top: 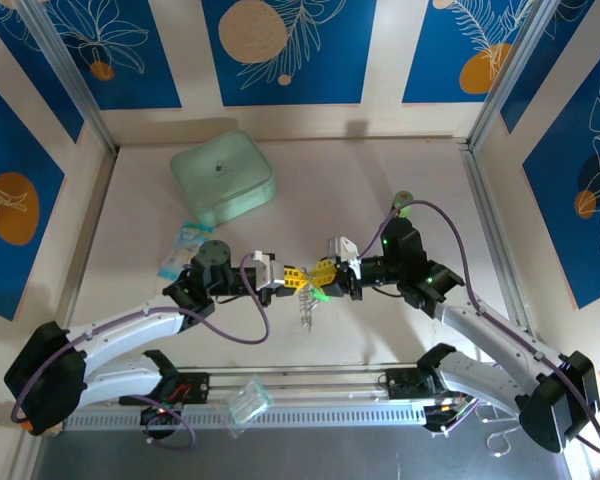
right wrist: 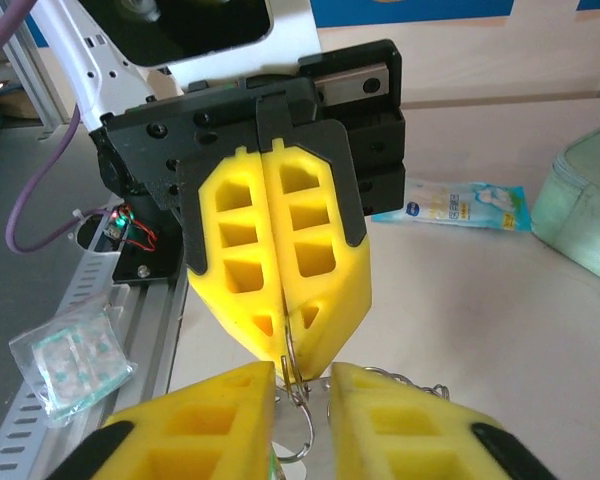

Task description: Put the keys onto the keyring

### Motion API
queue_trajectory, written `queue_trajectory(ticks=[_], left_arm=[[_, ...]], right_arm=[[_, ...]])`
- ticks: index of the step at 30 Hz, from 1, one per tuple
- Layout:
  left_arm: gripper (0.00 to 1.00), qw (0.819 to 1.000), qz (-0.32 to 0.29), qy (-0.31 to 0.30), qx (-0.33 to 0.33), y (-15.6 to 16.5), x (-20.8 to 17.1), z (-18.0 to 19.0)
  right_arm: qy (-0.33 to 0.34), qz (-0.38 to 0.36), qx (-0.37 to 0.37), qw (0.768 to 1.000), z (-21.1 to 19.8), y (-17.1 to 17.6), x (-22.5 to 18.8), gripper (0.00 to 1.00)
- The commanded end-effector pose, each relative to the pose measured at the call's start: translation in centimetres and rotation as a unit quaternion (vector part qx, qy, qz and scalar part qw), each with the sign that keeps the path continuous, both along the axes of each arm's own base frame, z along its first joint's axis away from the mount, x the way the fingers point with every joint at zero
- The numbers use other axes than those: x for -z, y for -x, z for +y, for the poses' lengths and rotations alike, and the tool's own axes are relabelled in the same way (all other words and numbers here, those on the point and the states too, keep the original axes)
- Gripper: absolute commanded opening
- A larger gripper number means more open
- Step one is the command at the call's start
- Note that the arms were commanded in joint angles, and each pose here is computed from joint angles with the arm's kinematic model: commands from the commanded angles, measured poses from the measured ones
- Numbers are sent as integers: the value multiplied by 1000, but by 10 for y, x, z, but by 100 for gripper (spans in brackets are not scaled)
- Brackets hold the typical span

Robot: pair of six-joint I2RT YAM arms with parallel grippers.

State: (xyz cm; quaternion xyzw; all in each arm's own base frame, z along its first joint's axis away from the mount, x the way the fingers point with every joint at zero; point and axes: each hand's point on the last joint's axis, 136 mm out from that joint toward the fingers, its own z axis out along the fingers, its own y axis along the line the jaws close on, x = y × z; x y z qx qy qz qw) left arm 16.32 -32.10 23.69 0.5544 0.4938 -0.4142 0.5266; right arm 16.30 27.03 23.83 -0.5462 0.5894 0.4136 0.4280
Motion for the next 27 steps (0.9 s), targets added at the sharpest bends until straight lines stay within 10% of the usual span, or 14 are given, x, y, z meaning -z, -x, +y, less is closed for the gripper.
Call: queue_trajectory(ticks=[1, 13, 17, 27], left_arm=[[0, 999, -20, 26, 25, 8, -12, -1], [1, 1000, 0, 14, -1, -1, -7, -2], [22, 997, 12, -49, -59, -20, 8, 3], [0, 995, 14, -91, -40, -14, 16, 0]], right_arm=[[-2, -13, -7, 1000, 4, 0, -9, 18], [14, -16, -24, 999, 10, 3, -9, 0], [68, -44, -16, 997, 8, 4, -3, 0], [164, -65, -43, 983, 21, 9, 8, 0]])
